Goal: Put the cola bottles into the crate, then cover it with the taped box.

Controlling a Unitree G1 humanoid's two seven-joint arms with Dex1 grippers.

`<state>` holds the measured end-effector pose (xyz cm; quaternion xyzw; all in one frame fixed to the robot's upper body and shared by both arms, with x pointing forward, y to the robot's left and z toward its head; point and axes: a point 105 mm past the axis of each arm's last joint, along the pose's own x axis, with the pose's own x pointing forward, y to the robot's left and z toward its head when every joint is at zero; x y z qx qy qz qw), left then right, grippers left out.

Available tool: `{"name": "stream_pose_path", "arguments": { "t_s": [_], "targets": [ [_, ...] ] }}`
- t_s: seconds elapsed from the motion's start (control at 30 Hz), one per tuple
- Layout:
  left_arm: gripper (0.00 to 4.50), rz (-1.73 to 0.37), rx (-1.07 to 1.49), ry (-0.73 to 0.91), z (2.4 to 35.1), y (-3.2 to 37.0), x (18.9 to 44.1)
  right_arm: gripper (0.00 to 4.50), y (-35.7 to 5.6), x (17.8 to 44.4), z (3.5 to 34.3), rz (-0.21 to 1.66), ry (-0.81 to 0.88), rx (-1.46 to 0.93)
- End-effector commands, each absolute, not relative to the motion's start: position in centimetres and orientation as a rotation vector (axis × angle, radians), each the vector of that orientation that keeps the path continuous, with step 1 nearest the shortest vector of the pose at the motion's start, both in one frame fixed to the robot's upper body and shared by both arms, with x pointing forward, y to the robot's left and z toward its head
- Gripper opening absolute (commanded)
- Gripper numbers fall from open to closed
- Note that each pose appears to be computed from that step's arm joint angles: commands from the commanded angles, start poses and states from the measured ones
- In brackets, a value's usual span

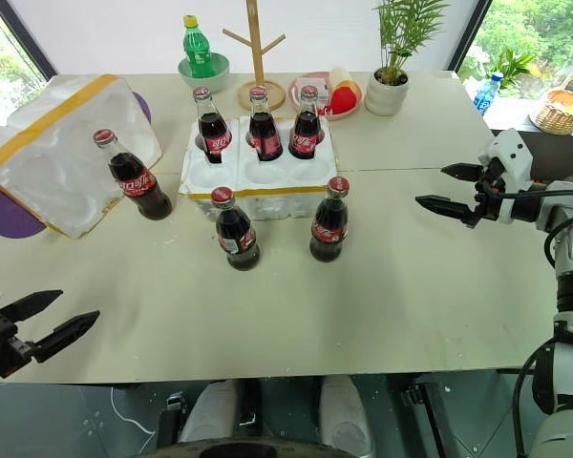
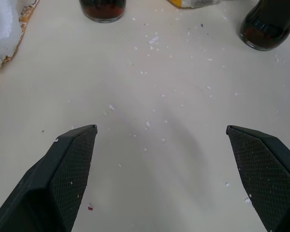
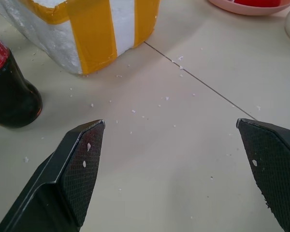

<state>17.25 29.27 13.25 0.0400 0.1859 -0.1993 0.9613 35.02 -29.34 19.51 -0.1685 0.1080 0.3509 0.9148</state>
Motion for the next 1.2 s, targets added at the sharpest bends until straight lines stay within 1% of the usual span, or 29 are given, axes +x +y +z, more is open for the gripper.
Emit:
{"name": "stream_pose_path", "arguments": {
  "t_s": [0.03, 0.27, 0.4, 0.6, 0.63, 0.73, 0.9, 1.0, 1.2],
  "targets": [
    [4.49, -0.406, 0.135, 0.347, 13.4, 29.0, 17.5, 4.50, -29.7, 34.8, 20.5, 0.711, 0.186, -0.371],
    [4.49, -0.367, 0.092, 0.339, 13.3, 29.3, 17.9, 4.50, -29.7, 34.9, 20.8, 0.697, 0.173, -0.389],
    [4.49, -0.345, 0.039, 0.311, 13.8, 29.3, 18.6, 4.50, -29.7, 35.0, 20.9, 0.699, 0.172, -0.394],
    [4.49, -0.337, 0.071, 0.202, 16.0, 29.3, 20.6, 4.50, -28.7, 34.5, 23.8, 0.763, 0.131, -0.331],
    [4.49, -0.326, 0.079, 0.183, 16.5, 29.4, 21.2, 4.50, -28.3, 34.2, 24.7, 0.782, 0.117, -0.323],
    [4.49, -0.329, 0.097, 0.114, 18.1, 29.3, 24.0, 4.50, -26.1, 32.2, 28.2, 0.948, 0.095, -0.276],
    [4.49, -0.303, 0.133, 0.052, 18.9, 29.5, 28.7, 4.50, -22.8, 28.8, 31.2, 1.183, 0.091, -0.235],
    [4.49, -0.312, 0.157, 0.035, 18.6, 28.9, 31.0, 4.50, -21.3, 27.7, 32.3, 1.258, 0.071, -0.235],
    [4.49, -0.341, 0.179, 0.011, 18.4, 27.9, 34.1, 4.50, -19.6, 27.0, 33.1, 1.303, 0.018, -0.247]
  ]
}}
